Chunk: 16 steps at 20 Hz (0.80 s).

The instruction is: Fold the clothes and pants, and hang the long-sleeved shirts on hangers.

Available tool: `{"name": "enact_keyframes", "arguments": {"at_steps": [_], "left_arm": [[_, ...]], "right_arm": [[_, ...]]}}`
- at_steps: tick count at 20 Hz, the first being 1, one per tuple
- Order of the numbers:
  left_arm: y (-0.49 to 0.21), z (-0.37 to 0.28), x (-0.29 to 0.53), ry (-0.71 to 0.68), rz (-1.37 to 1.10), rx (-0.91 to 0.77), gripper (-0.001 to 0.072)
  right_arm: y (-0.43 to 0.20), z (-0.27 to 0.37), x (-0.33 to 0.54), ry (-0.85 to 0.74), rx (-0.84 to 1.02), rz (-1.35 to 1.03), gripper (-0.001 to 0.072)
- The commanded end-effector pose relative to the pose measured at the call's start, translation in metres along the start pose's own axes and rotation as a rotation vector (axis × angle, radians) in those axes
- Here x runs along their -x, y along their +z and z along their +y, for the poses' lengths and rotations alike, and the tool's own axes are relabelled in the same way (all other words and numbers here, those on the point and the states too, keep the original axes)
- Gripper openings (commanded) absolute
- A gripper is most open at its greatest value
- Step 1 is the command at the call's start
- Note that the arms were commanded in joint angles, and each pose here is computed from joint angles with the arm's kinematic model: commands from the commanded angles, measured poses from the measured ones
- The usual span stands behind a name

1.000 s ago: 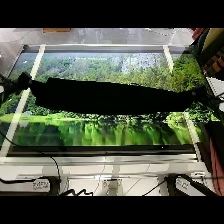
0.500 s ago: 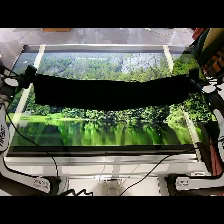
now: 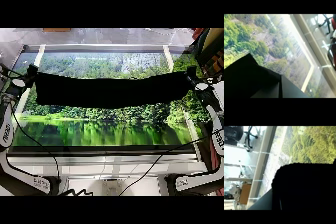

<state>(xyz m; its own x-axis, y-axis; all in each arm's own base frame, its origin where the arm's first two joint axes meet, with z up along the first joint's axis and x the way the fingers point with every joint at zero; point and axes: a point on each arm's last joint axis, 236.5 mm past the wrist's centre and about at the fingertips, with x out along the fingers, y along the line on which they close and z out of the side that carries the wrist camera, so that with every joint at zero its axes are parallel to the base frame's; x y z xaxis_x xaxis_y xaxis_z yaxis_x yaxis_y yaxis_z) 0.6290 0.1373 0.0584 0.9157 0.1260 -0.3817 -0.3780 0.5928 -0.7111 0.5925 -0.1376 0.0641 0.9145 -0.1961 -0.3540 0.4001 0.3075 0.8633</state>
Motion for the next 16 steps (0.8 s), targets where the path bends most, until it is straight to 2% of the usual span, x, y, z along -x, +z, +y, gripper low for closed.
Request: {"name": "enact_keyframes", "arguments": {"at_steps": [1,4,7,12,16], "left_arm": [[0.01,-0.017,0.002,-0.032,-0.057,-0.005,0.0003],[0.037,-0.035,0.011,-0.068,-0.174,-0.01,0.0003],[0.027,-0.03,0.004,-0.058,-0.156,-0.012,0.0003],[-0.006,-0.009,-0.018,-0.021,-0.099,-0.015,0.0005],[-0.002,-0.01,-0.019,-0.025,-0.136,-0.018,0.0006]], "right_arm": [[0.0,0.014,-0.001,0.034,-0.007,-0.039,0.0018],[0.012,0.03,0.0,0.071,0.007,-0.088,0.0019],[0.019,0.03,-0.001,0.077,0.034,-0.12,0.0018],[0.004,-0.006,-0.022,0.015,0.036,-0.1,0.0019],[0.006,-0.004,-0.031,0.021,0.04,-0.104,0.0019]]}}
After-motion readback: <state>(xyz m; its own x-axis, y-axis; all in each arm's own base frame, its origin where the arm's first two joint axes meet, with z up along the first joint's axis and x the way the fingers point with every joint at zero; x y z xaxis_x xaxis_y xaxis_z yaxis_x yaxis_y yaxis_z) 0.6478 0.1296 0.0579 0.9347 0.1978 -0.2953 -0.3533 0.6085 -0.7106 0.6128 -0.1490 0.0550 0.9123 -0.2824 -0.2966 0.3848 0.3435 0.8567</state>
